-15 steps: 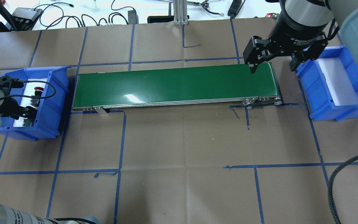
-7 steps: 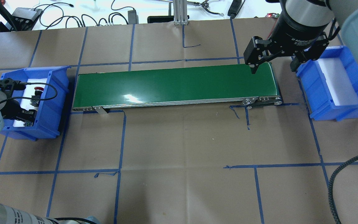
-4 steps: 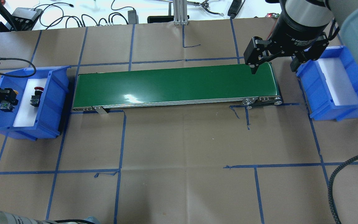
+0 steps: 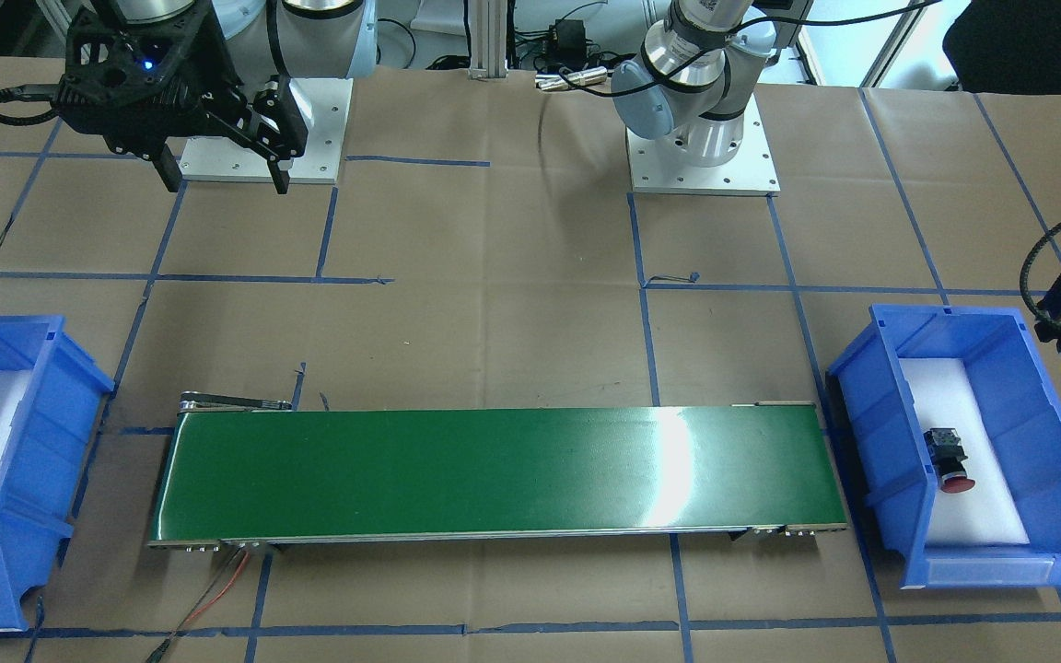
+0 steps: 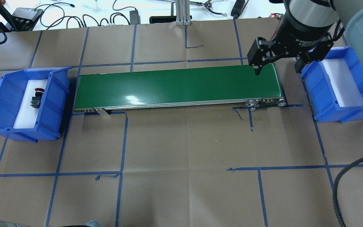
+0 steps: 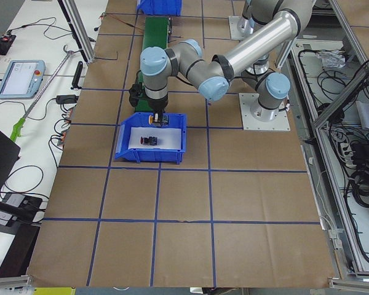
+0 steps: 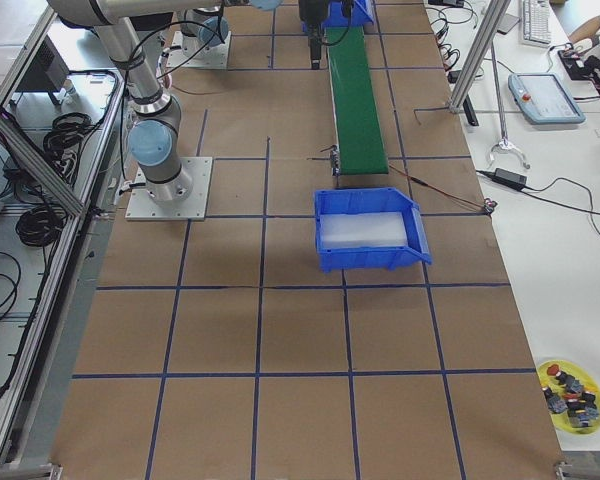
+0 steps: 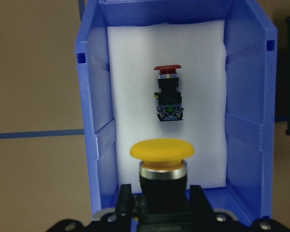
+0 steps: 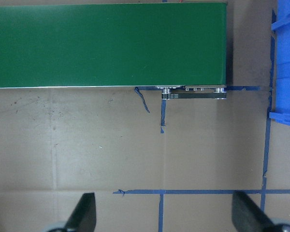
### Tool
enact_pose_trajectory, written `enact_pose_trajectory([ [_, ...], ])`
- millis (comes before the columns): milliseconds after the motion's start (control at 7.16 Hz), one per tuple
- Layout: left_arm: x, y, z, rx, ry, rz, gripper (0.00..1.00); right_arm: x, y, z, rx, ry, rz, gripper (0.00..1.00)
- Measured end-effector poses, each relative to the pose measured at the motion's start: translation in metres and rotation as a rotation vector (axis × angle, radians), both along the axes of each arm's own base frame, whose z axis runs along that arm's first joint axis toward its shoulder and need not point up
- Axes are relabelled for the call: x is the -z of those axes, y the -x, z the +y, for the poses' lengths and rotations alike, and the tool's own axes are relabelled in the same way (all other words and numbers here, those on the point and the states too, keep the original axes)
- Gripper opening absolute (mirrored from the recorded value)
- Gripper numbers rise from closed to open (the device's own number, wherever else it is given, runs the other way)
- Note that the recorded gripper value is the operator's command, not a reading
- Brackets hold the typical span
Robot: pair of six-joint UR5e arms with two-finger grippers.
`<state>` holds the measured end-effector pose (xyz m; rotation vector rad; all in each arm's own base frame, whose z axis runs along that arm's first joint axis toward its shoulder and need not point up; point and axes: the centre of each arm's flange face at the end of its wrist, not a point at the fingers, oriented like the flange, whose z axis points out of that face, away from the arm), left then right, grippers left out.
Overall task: Transport two buttons from left to right
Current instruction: 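Lift the yellow button out of the bin with the left gripper, then lower the yellow button onto the green conveyor and open the left gripper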
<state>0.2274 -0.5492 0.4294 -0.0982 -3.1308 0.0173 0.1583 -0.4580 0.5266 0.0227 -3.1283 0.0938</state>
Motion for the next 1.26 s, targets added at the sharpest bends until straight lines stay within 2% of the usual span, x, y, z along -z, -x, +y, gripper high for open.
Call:
enact_pose_trajectory([
  [279, -0.001, 0.068, -0.029, 0.02, 0.005, -0.002, 0.11, 0.0, 0.0, 0.0, 0.0, -0.001, -0.001, 1.0],
  [838, 0.029, 0.245, -0.072, -0.038, 0.007, -0.008, 0.11, 0.003, 0.0, 0.0, -0.001, -0.005, 0.001, 1.0],
  [1257, 0.096, 0.296, -0.086, -0.022, -0.017, -0.004, 0.11, 0.008, 0.0, 0.0, -0.001, -0.017, 0.003, 1.0],
])
